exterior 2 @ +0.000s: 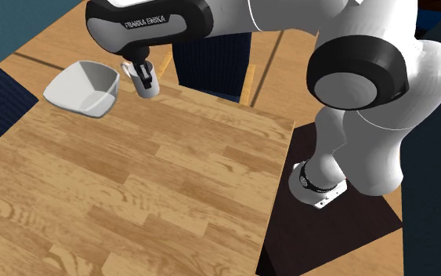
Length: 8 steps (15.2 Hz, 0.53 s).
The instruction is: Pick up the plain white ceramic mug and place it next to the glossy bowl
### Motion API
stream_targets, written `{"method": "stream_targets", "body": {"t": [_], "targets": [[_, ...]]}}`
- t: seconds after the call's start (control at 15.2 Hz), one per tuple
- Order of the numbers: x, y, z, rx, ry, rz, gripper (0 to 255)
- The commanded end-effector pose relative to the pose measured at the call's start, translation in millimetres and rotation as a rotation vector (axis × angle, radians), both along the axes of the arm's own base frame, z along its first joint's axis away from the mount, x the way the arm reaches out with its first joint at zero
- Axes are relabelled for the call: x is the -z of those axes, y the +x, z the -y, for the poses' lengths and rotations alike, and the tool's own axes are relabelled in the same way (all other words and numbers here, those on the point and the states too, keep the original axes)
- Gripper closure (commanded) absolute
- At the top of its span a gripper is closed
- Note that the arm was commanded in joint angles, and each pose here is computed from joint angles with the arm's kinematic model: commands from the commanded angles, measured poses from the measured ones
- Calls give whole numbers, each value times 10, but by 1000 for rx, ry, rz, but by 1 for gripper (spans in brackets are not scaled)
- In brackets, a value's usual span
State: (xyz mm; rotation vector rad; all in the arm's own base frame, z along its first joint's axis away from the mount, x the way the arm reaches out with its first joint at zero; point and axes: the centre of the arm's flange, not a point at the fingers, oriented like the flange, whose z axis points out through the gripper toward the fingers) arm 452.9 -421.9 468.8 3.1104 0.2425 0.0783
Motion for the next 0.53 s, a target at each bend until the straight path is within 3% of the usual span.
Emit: {"method": "stream_targets", "body": {"t": [0.0, 0.46], "targets": [[103, -4, -6, 0, 0, 0, 255], [472, -4, -6, 0, 0, 0, 255]]}}
